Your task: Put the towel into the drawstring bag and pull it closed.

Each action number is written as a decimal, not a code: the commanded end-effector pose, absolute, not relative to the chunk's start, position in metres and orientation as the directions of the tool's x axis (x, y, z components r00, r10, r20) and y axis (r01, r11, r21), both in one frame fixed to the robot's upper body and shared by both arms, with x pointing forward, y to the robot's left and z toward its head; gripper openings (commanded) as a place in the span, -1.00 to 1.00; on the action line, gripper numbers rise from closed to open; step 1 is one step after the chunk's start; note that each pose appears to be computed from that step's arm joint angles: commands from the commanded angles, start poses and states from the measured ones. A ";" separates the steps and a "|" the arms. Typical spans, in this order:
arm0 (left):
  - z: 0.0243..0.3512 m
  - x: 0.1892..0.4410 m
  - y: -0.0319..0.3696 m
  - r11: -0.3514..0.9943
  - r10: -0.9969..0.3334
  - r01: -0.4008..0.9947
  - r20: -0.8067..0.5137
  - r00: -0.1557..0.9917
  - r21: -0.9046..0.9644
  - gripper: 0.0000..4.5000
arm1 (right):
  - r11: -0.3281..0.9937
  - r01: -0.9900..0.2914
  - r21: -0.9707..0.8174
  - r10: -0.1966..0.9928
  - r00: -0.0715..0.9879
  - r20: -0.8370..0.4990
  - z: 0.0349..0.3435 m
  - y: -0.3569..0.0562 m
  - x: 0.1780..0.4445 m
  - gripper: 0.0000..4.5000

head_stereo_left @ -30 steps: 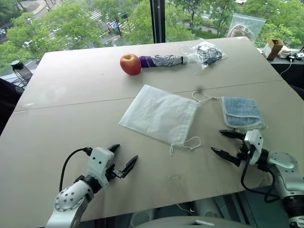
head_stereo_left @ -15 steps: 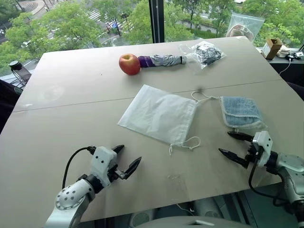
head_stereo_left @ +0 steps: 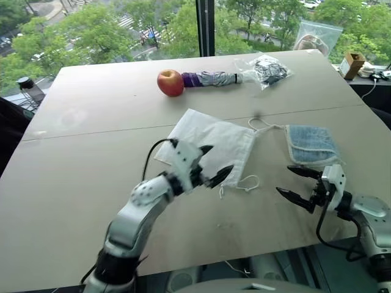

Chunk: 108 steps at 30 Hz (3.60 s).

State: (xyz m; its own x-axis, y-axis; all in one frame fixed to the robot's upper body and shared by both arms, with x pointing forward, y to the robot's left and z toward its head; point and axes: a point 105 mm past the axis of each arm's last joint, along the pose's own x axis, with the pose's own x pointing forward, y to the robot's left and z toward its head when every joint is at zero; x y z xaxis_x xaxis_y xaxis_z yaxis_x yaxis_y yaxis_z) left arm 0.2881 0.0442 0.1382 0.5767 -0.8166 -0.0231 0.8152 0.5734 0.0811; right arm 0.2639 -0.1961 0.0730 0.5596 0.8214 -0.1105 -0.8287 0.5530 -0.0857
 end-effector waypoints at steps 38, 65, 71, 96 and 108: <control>0.108 0.307 0.000 0.832 -0.415 0.439 -0.145 0.898 0.339 -0.23 | 0.629 -0.770 -0.109 0.767 0.637 -0.079 0.098 -0.201 0.242 1.00; 0.100 0.307 -0.026 0.758 -0.486 0.547 -0.251 0.837 0.356 0.09 | 0.639 -0.760 -0.122 0.756 0.649 -0.087 0.098 -0.203 0.241 1.00; 0.091 0.308 -0.023 0.748 -0.442 0.541 -0.319 0.838 0.385 0.09 | 0.631 -0.767 -0.120 0.763 0.641 -0.088 0.099 -0.202 0.241 1.00; 0.110 0.320 0.141 0.746 -0.058 0.091 -0.073 0.996 0.660 -0.99 | 0.589 -0.801 -0.112 0.802 0.596 -0.041 0.093 -0.182 0.259 1.00; 0.095 0.283 0.180 0.850 -0.094 0.146 -0.127 0.987 0.506 -0.22 | 0.406 -0.903 -0.139 0.914 0.403 0.053 0.114 -0.131 0.282 1.00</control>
